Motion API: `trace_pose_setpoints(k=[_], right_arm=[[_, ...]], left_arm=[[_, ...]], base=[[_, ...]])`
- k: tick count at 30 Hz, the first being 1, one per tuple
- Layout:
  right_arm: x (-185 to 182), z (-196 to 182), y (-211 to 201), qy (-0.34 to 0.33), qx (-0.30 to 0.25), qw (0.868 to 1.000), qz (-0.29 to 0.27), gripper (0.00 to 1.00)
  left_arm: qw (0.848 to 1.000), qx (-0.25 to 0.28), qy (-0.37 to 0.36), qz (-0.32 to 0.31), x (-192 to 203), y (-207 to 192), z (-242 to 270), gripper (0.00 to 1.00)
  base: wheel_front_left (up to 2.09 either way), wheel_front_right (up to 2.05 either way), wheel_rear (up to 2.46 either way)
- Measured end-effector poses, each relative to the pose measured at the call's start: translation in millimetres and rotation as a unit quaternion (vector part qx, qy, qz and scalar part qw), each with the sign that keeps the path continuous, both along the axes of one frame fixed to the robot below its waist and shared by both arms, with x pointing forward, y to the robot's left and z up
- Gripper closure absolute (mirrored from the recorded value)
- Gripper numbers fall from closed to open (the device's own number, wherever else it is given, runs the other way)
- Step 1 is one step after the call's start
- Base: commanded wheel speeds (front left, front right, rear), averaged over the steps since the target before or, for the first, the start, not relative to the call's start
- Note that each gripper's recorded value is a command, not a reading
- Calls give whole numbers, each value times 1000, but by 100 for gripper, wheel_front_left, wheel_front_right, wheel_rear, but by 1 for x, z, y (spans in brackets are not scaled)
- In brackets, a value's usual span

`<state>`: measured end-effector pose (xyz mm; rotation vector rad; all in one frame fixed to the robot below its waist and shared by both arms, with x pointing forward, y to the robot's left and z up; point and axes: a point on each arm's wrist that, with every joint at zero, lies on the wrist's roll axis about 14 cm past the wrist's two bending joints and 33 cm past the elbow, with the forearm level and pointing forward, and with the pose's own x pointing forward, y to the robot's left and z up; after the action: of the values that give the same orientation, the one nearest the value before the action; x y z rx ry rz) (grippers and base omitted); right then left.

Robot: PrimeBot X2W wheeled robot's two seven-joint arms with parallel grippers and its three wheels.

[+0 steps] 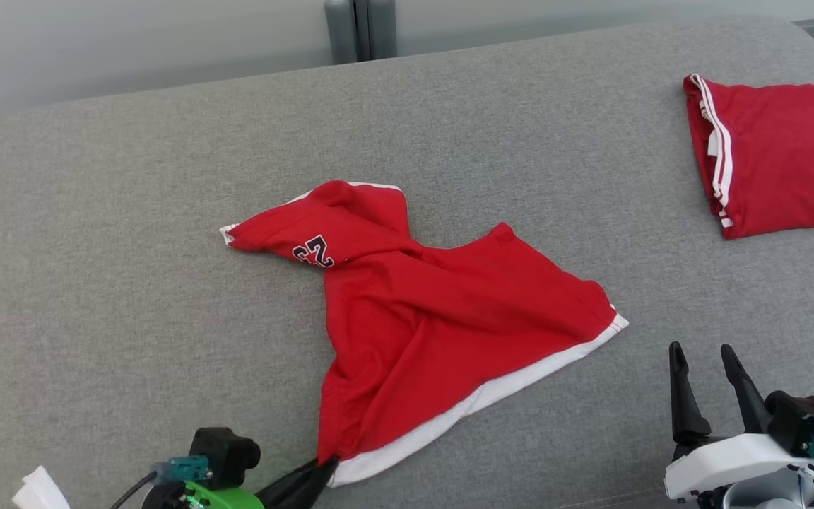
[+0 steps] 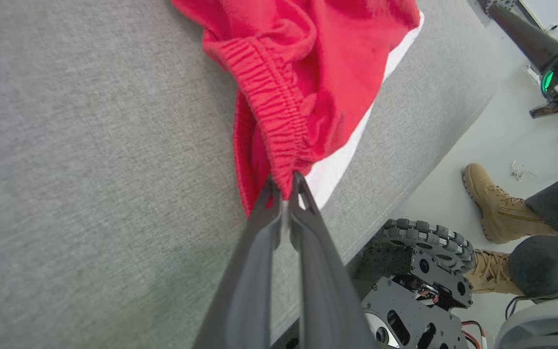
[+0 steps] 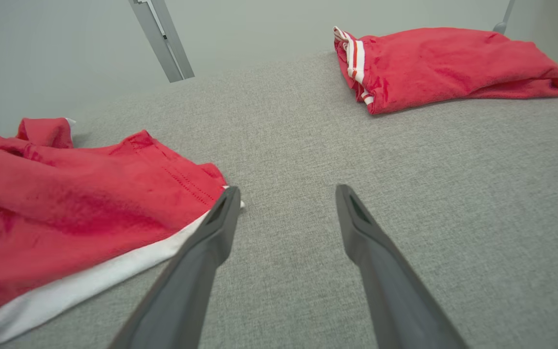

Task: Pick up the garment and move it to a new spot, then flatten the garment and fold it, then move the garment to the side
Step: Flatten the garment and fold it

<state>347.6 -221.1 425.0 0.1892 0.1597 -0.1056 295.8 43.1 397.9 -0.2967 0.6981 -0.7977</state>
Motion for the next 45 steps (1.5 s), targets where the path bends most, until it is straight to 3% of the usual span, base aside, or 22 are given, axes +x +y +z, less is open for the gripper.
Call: trace_pose_setpoints(k=[6, 7, 9, 10, 11, 18, 26, 31, 39, 45], right_arm=[[4, -3, 8, 3, 4, 1000, 12, 0], [4, -3, 9, 3, 4, 1000, 14, 0], [6, -3, 11, 3, 5, 1000, 16, 0], [6, -3, 11, 3, 5, 1000, 17, 0], [7, -3, 12, 2, 5, 1000, 18, 0], [9, 7, 12, -12, -3, 1000, 21, 0], [7, 25, 4, -39, -25, 999, 15, 0], [4, 37, 1, -56, -35, 998, 14, 0], [3, 50, 16, -76, -53, 995, 42, 0], [8, 53, 39, -82, -55, 992, 78, 0]], left_arm=[[998, 9, 9, 60, 1, 17, -16, 100], [998, 11, 11, 64, 1, 18, -19, 93], [997, 13, 12, 74, 1, 21, -22, 60], [997, 11, 10, 80, 2, 21, -22, 26], [996, 9, 7, 87, 3, 22, -22, 0], [987, 8, -8, 157, 14, 43, -18, 0], [964, -6, -95, 248, 41, 70, 21, 0], [932, -15, -185, 311, 61, 90, 63, 0], [887, 4, -273, 372, 42, 119, 88, 0], [876, 9, -273, 398, 30, 132, 81, 0]], base=[[0, 0, 0], [0, 0, 0], [0, 0, 0], [0, 0, 0], [0, 0, 0], [0, 0, 0], [0, 0, 0], [0, 0, 0], [0, 0, 0], [0, 0, 0]])
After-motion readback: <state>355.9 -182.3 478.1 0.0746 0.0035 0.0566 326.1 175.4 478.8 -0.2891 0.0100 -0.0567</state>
